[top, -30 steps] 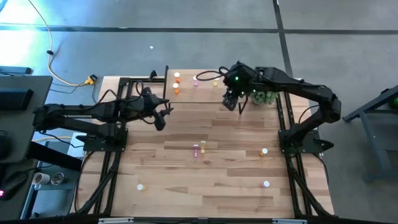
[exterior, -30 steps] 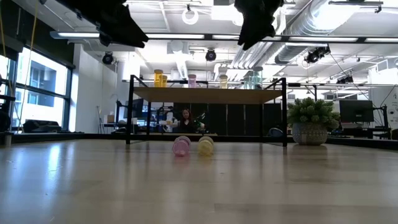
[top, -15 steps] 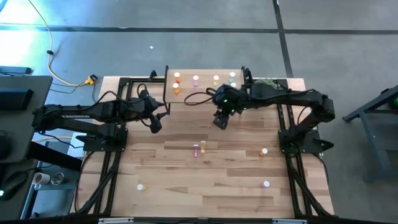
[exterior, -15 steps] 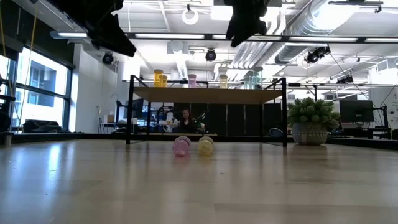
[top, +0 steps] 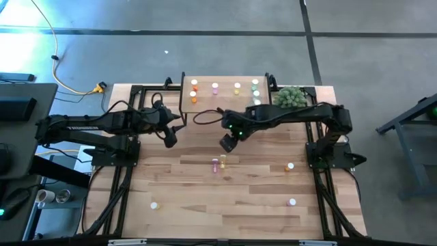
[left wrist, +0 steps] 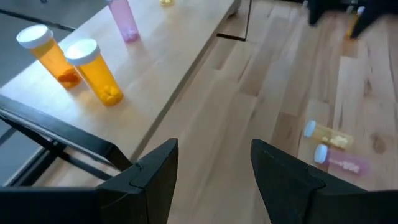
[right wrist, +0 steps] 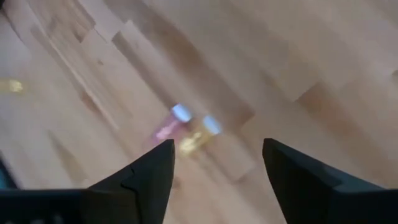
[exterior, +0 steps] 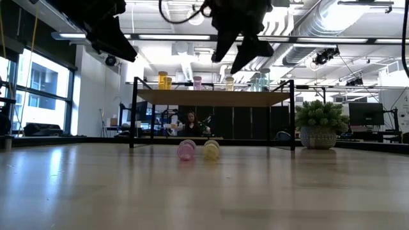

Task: Pick and place medicine bottles onto shelf by color
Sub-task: Put the top yellow pill bottle on the shelf aligned with the other yellow pill bottle

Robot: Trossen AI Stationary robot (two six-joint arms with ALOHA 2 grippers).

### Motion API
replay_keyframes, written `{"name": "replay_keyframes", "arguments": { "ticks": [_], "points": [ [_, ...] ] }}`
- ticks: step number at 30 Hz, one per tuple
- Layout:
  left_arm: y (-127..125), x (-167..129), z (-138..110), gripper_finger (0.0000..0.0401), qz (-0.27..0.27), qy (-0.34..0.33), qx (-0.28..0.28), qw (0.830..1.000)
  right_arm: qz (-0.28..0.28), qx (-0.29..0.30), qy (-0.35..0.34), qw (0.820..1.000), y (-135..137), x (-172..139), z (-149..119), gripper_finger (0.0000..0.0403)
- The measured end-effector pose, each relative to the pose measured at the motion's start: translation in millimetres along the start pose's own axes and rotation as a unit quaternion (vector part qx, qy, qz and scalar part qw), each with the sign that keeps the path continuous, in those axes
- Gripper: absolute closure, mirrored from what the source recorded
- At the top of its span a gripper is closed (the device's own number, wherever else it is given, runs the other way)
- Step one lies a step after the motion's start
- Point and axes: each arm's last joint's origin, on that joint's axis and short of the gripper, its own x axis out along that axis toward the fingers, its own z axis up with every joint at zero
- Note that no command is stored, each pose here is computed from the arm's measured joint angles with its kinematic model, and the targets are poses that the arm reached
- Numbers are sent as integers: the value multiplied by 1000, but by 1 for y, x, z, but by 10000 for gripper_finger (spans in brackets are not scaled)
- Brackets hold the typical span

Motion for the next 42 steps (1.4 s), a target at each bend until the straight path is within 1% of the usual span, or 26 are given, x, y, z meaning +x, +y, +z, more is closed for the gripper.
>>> {"name": "replay_keyframes", "arguments": {
  "ticks": [3, 7, 13, 17, 25, 30, 33, 42],
  "points": [
    [0, 0, 0, 208, 0, 0, -19, 1000, 23, 55, 33, 998, 7, 13, -3, 165],
    [0, 0, 0, 208, -1, 0, -39, 999, 30, 84, 64, 994, 16, 32, -10, 165],
    [-2, 0, 0, 208, -30, 5, -47, 998, 32, 102, 79, 991, 32, 54, -22, 165],
    [-2, 0, 0, 208, -40, 7, -56, 998, 40, 94, 74, 992, 42, 67, -27, 165],
    [-3, -1, -3, 208, -48, 20, -56, 997, -5, 83, 67, 994, 46, 90, -37, 165],
    [0, -6, -6, 208, -45, 31, -63, 996, -38, 91, 62, 993, 45, 105, -42, 165],
    [1, -11, -6, 208, -45, 22, -65, 997, -64, 107, 54, 991, 42, 113, -44, 165],
    [7, -27, -4, 208, -51, -17, -63, 997, -91, 132, 60, 985, 39, 135, -49, 165]
  ]
}}
